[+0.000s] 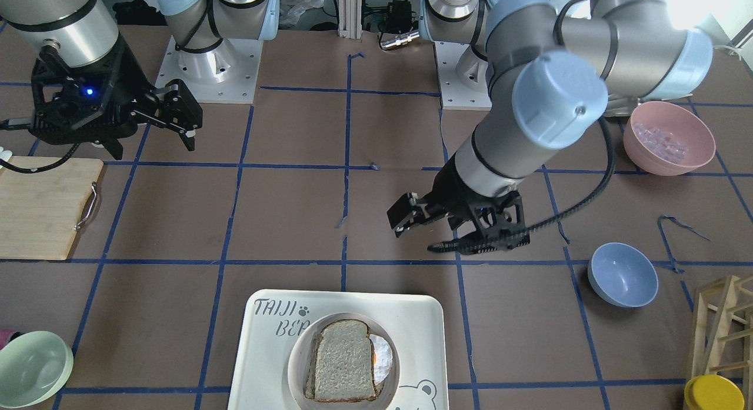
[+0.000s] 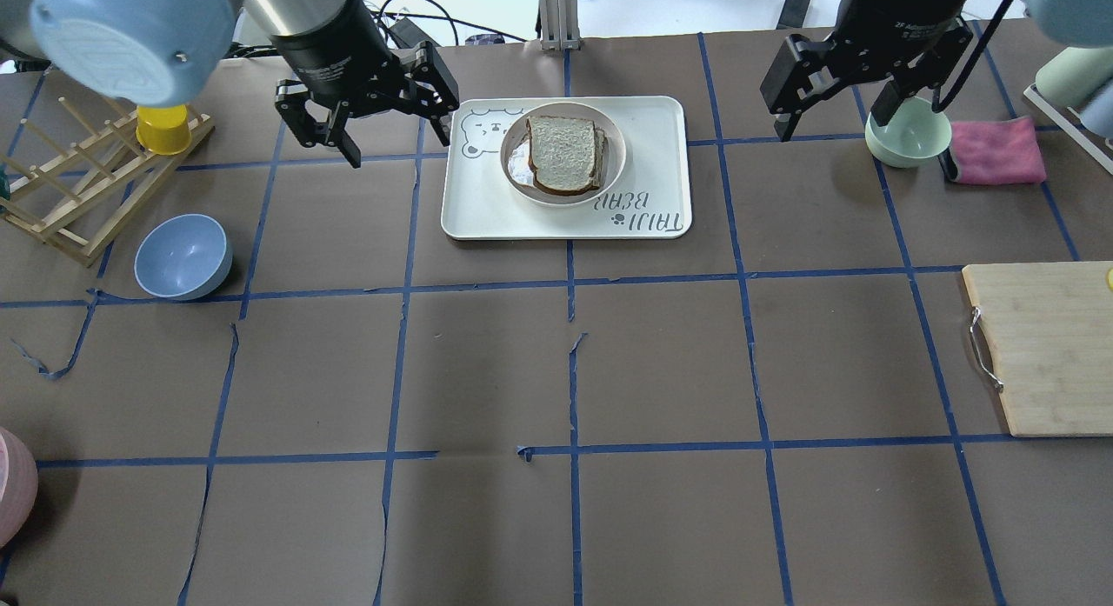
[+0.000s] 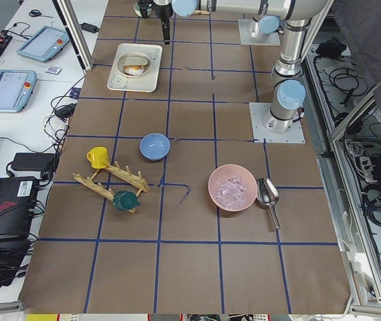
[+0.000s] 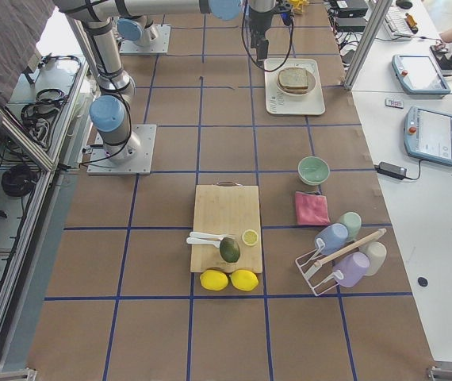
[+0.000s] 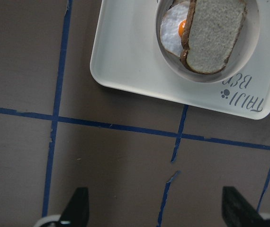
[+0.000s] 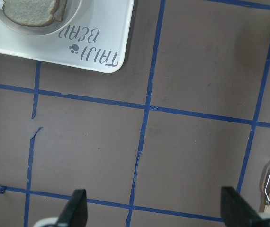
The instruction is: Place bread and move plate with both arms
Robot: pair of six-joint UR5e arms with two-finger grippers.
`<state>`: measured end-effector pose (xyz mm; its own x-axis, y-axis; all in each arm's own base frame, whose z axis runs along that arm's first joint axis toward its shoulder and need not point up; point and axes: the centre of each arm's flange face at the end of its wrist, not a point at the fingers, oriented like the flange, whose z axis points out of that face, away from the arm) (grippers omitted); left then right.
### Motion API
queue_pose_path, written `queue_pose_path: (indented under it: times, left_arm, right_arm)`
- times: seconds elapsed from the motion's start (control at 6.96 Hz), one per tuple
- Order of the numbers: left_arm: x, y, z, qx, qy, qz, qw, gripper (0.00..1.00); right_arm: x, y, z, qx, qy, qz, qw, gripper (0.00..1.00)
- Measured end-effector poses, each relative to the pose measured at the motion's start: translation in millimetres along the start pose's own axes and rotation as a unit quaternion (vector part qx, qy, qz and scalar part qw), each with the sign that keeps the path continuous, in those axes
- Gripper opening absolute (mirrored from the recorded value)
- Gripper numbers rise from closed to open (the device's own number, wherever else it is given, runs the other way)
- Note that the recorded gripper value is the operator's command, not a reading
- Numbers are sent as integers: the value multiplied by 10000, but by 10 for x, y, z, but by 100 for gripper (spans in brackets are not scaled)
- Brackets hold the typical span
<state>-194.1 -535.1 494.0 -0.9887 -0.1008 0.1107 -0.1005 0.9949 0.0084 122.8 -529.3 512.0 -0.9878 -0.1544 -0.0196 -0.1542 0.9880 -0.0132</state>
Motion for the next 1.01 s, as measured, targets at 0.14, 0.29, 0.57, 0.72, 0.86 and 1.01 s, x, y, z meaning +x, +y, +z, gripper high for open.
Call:
queue_pose_path:
  times: [0.14, 0.29, 0.57, 0.72, 0.86, 1.01]
  left_arm:
    - [-84, 195, -123, 60, -128, 245, 9996, 100]
    - [-174, 329, -119, 65, -211, 492, 9985, 100]
    - [-263, 501, -112, 111, -261, 661, 9974, 100]
    - [-279, 530, -126, 131, -265, 675, 9973, 100]
    - [-294, 539, -142, 150, -268, 676, 9972, 100]
    - [-308, 540, -152, 162, -271, 669, 9973, 100]
  right_arm:
    - [0, 0, 1, -2, 0, 3, 10000, 100]
    - [-6, 5, -19, 24, 6, 34, 10000, 100]
    - [-99, 27, -86, 94, 6, 545, 9985, 100]
    - [-205, 45, -102, 100, 19, 747, 9972, 100]
    - [-289, 58, -101, 93, 34, 818, 9966, 100]
    - [-324, 65, -98, 86, 27, 822, 9966, 100]
